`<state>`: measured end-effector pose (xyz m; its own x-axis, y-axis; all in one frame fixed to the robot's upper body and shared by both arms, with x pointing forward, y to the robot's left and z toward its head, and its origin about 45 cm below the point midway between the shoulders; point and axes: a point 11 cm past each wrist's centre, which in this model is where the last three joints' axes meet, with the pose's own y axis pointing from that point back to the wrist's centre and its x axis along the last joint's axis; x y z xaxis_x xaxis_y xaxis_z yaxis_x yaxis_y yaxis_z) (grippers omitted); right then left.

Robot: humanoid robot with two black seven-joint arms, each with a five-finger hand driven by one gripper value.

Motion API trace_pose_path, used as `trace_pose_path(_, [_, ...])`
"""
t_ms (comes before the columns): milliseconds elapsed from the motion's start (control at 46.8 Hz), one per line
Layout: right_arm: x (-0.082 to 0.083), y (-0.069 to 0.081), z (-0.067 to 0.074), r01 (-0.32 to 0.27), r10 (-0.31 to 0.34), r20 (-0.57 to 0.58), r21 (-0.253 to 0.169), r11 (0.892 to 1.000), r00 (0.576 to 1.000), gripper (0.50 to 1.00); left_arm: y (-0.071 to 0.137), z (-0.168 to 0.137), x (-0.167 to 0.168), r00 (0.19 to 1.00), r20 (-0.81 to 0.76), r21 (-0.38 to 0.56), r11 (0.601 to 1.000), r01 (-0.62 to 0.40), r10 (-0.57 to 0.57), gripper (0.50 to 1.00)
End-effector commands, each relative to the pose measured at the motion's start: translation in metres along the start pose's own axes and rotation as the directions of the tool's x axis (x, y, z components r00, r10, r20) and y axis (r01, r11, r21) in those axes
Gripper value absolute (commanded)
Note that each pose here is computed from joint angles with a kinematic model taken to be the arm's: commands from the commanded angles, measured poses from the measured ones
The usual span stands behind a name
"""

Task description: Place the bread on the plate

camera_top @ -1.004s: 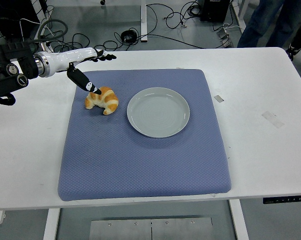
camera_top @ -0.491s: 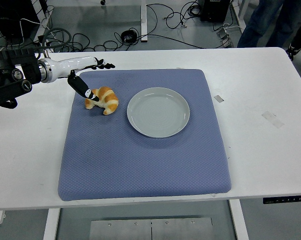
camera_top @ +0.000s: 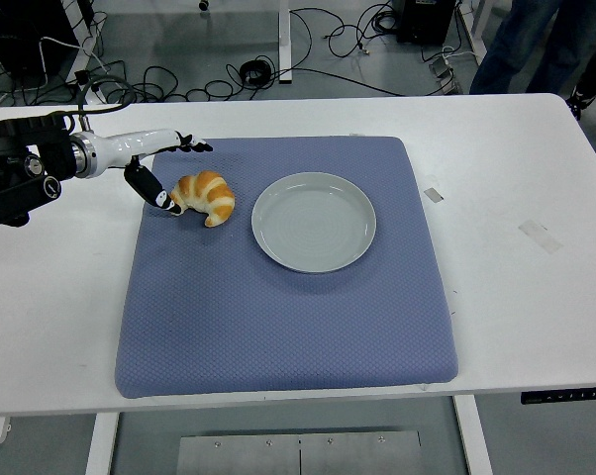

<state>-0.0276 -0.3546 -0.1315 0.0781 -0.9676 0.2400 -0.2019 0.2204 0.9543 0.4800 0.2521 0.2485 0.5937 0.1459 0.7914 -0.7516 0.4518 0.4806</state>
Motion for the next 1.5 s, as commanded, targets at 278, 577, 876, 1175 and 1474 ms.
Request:
trace_pose_path(278, [0.0, 0.0, 0.0, 0.001, -0.001, 0.0, 0.0, 1.0, 1.0, 1.0, -0.007, 0.006, -0.006, 1.0, 0.015, -0.015, 1.0, 0.01, -0.01, 0.927])
trace_pose_path(577, [0.0, 0.0, 0.0, 0.0, 0.0, 0.0, 0.0, 1.0, 1.0, 1.0, -0.013, 0.007, -0.019, 0.999, 0.024, -0.02, 1.0, 0.022, -0.022, 0.859])
trace_pose_path(876, [0.0, 0.0, 0.0, 0.001, -0.001, 0.0, 0.0, 1.0, 1.0, 1.0, -0.014, 0.009, -0.02, 0.999, 0.033, -0.026, 1.0, 0.005, -0.004, 0.692])
trace_pose_path(1175, [0.0, 0.0, 0.0, 0.002, -0.002, -0.001, 0.0, 1.0, 1.0, 1.0, -0.013, 0.018, -0.004, 0.998, 0.05, -0.056, 0.998, -0.029, 0.031, 0.5])
trace_pose_path(1474, [0.0, 0.0, 0.0, 0.001, -0.001, 0.0, 0.0, 1.0, 1.0, 1.0, -0.023, 0.055, -0.001, 0.997, 0.066, -0.157, 0.987, -0.021, 0.032, 0.5])
